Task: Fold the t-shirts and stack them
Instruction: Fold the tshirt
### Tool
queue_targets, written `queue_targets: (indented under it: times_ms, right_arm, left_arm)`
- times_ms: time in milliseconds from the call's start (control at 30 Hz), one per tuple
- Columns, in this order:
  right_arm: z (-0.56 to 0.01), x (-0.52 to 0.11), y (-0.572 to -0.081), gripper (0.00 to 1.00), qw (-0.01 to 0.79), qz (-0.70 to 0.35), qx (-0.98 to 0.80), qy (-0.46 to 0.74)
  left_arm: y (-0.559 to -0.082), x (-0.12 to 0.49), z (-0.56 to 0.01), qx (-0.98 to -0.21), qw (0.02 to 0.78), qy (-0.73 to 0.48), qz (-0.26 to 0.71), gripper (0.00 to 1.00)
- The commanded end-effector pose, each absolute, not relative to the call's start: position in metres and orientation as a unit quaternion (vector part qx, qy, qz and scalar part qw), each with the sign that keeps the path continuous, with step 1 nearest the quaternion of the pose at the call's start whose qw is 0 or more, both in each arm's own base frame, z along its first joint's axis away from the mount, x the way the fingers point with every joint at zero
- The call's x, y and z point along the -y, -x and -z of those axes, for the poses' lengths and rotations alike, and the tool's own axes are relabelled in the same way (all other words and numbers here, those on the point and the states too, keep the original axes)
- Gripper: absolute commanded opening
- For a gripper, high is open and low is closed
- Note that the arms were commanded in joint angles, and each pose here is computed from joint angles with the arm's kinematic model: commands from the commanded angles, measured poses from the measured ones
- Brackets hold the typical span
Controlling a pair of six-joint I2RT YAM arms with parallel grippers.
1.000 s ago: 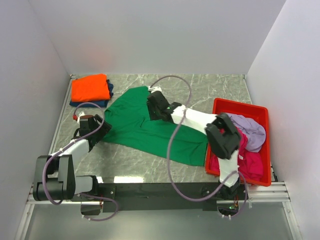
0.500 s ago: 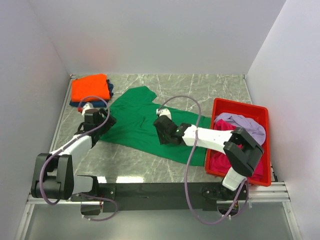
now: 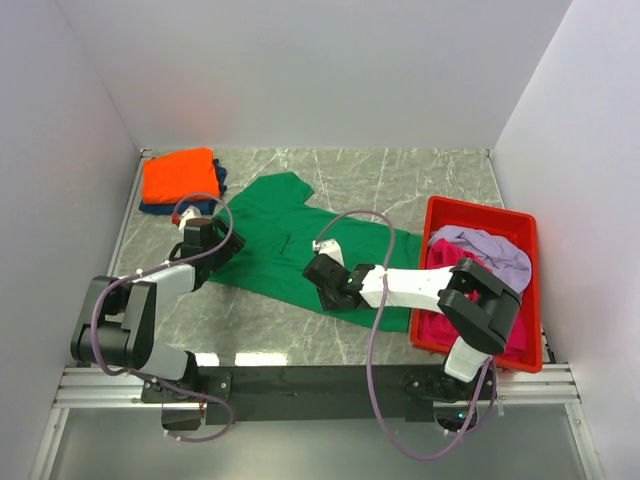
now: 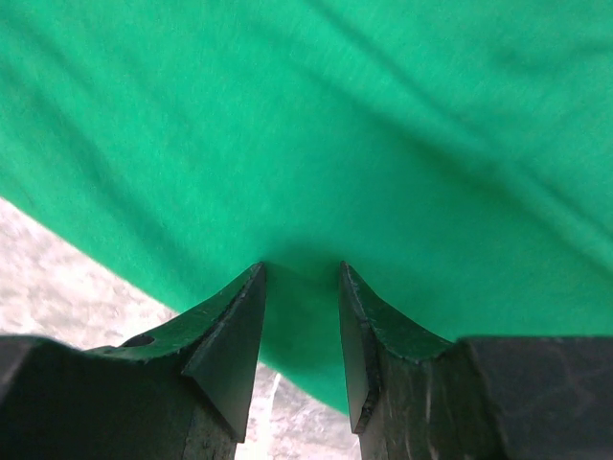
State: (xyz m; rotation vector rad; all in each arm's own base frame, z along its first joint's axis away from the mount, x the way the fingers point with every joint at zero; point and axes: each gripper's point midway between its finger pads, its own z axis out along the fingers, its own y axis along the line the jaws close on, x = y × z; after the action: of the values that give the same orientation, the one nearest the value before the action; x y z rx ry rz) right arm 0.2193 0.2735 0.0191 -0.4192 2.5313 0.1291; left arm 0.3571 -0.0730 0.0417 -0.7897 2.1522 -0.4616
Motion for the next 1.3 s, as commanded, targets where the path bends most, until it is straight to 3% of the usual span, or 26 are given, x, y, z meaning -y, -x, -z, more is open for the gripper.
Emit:
queue_targets:
  times_ms: [0,700,900,1267]
  right_arm:
    - [-0.015,-0.275,-0.212,0.44,0.286,-0.044,-0.946,0.147]
    - [-0.014,-0.309,-0.147,0.44,0.244,-0.102,-0.945,0.194]
    - [-0.010,-0.316,-0.133,0.44,0.237,-0.101,-0.943,0.209]
    - [-0.046,-0.288,-0.146,0.49,0.285,-0.050,-0.938,0.192]
  left_arm:
    - [-0.353,0.072,-0.029,-0.851,0.370,0.327,0.181,0.83]
    - [-0.311,0.012,-0.040,-0.831,0.381,0.381,0.139,0.87]
    - [-0.302,0.005,-0.051,-0.824,0.392,0.389,0.126,0.95]
    - [-0.328,0.018,-0.085,-0.806,0.425,0.375,0.172,0.93]
